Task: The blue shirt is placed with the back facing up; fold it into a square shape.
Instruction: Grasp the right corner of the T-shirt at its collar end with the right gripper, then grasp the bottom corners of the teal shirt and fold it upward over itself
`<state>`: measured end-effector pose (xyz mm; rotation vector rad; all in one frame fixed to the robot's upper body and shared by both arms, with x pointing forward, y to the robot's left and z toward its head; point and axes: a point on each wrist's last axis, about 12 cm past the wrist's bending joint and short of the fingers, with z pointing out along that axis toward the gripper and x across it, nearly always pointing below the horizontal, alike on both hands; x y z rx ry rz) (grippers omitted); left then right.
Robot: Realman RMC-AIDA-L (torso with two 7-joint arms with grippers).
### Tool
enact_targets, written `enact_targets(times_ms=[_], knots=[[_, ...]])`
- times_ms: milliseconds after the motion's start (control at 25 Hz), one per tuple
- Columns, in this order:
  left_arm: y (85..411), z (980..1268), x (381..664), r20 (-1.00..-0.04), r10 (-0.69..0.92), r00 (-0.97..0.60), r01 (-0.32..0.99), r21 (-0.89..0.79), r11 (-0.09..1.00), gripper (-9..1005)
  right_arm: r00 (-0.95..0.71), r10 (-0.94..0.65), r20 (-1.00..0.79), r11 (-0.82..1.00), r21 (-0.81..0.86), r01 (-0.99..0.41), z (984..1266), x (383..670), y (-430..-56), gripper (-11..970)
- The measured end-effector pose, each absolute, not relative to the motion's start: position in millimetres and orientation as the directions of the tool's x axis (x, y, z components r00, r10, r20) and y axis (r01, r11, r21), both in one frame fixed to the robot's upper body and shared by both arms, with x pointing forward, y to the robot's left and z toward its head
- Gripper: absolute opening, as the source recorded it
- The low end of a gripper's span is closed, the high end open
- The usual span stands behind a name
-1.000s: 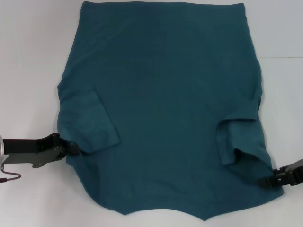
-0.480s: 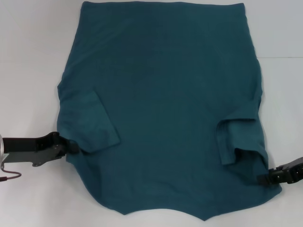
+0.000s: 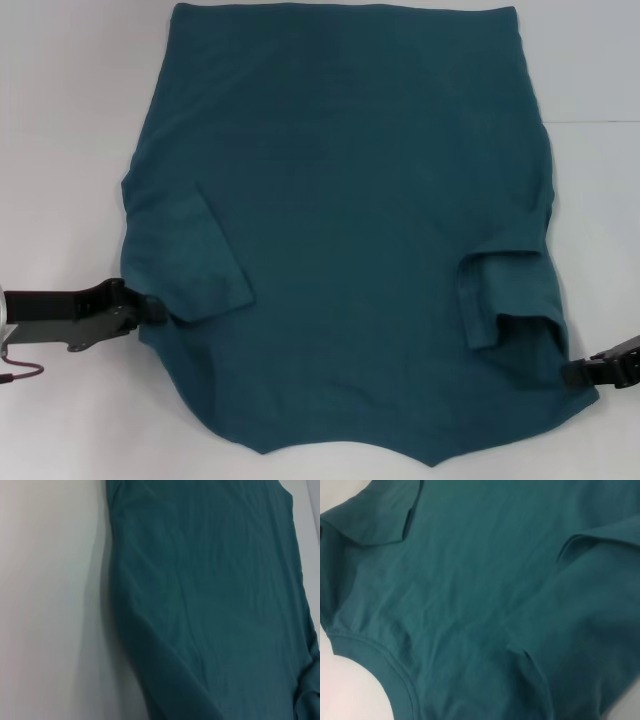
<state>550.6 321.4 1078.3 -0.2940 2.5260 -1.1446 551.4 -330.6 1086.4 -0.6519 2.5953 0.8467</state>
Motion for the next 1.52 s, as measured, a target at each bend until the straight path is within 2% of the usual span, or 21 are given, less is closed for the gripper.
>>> enact_targets(times_ms=[160,560,720,960,1120,1320,1520], knots=[[322,1082,549,-0.233,-0.292,-0.927,-0.014,-0.76,0.65,17,-0.846,-0.32,-0.427,0.711,0.482,-0.512,1092,549,-337,20],[332,1095,527,-0.19,-0.147,-0.971,0.055,-0.772,0.633,18,-0.876,-0.349,-0.334,0.687,0.545,-0.481,1111,533,-356,20],[336,1094,510,-0.15,-0.068,-0.986,0.075,-0.776,0.627,18,-0.882,-0.389,-0.265,0.665,0.582,-0.468,1108,522,-355,20],[336,1093,502,-0.13,-0.012,-0.991,0.094,-0.774,0.626,18,-0.881,-0.425,-0.207,0.66,0.595,-0.458,1097,511,-346,20],[332,1099,511,-0.161,-0.004,-0.987,0.125,-0.779,0.615,18,-0.882,-0.344,-0.322,0.655,0.59,-0.471,1107,523,-349,19],[315,1112,546,-0.219,-0.059,-0.974,0.137,-0.776,0.615,18,-0.88,-0.163,-0.447,0.698,0.578,-0.423,1124,547,-357,19],[305,1118,583,-0.278,-0.169,-0.946,0.098,-0.74,0.666,18,-0.867,-0.025,-0.497,0.775,0.538,-0.331,1126,571,-359,19]])
